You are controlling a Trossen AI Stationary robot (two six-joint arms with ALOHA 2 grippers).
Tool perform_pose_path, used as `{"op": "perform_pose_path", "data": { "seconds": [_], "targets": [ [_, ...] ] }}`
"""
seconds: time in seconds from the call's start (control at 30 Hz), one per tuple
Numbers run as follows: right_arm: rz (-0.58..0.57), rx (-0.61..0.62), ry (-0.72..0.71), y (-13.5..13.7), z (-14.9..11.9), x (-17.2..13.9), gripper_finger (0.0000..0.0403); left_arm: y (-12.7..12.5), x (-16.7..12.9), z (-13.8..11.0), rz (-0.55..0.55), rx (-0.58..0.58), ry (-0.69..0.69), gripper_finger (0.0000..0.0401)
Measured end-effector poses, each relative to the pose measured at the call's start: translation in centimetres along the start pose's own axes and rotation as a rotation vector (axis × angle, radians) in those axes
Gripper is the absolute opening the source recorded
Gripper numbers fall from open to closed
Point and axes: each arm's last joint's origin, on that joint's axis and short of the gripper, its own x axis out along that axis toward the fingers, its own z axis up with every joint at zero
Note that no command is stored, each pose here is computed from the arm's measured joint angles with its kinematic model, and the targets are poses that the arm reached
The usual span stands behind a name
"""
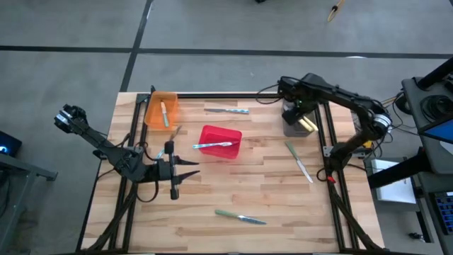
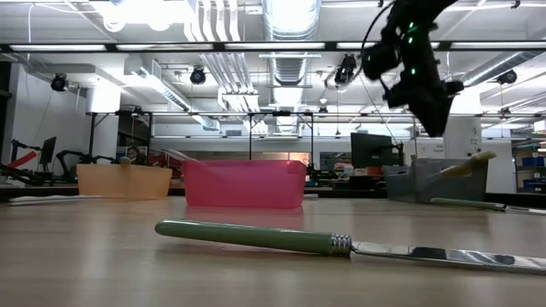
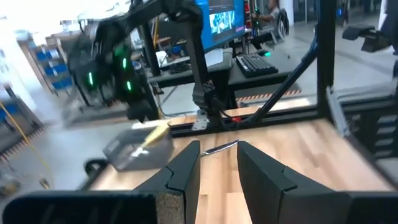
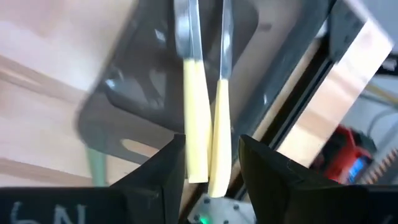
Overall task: Sort silverware by color (type)
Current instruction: Put the bottom white patterned table knife into the red bin
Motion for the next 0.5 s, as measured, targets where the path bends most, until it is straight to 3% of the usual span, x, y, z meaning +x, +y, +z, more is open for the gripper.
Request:
{"op": "perform_pose_path", "data": {
  "seconds": [0.27,0.5],
  "targets": [
    [0.200,0.008,-0.440,0.6,-4.2,-6.3,0.0119,-0.1,-0.1,-1.2,0.007,-0.276,0.098,0.0087],
    [0.378,-0.115,-0.728,2.4,-8.5,-9.8,0.0105,-0.3,0.1,-2.9,0.107,-0.429,0.197,0.0087]
  ]
}}
